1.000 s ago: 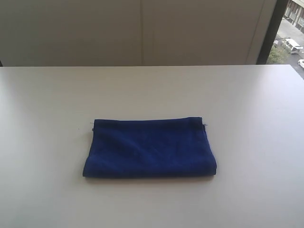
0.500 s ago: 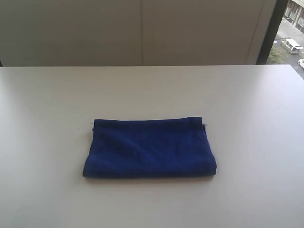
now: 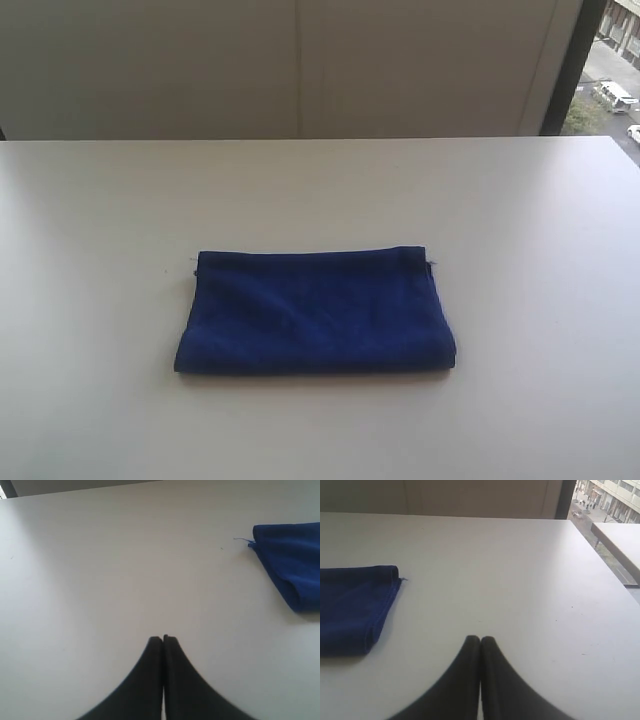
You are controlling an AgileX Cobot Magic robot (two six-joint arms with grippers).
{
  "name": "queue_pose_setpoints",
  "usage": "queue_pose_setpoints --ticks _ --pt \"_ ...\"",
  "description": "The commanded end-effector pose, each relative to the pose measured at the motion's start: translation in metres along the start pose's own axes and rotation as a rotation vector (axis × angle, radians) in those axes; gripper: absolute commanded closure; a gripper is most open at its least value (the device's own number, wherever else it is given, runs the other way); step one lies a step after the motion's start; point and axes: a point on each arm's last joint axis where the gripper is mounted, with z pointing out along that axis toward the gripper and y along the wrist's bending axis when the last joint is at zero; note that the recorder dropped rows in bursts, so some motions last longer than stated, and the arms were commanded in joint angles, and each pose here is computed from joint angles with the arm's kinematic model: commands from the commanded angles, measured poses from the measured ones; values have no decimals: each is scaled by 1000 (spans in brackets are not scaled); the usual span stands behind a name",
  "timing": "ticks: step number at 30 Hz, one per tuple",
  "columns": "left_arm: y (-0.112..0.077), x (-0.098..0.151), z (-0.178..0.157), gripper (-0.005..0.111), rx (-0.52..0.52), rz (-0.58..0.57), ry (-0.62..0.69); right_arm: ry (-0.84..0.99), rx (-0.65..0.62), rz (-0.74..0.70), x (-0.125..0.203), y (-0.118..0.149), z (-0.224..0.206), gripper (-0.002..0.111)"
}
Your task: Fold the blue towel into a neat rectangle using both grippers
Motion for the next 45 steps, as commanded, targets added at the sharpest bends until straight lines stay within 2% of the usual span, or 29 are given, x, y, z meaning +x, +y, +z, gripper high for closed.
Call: queue_pose_setpoints --ticks 1,7,16,25,30,38,42,45 --pt "1 1 0 107 -10 5 -1 -10 1 -7 0 0 0 108" --pt "5 1 0 107 -87 -11 4 -10 1 -7 0 0 0 108" --pt "4 1 0 107 -82 12 4 -18 0 -7 -1 0 0 108" --pt "2 0 0 107 -62 -36 -1 -18 0 -26 -1 0 0 108" --pt "2 0 0 107 -62 -36 -1 -18 1 -117 -1 0 0 108" --pt "3 0 0 107 -67 -38 -7 -18 1 -113 -1 0 0 108" --pt "3 1 0 107 -65 -38 2 -18 0 -7 -1 0 0 108" --pt "2 1 0 107 -57 -35 6 -18 0 -7 -1 0 0 108"
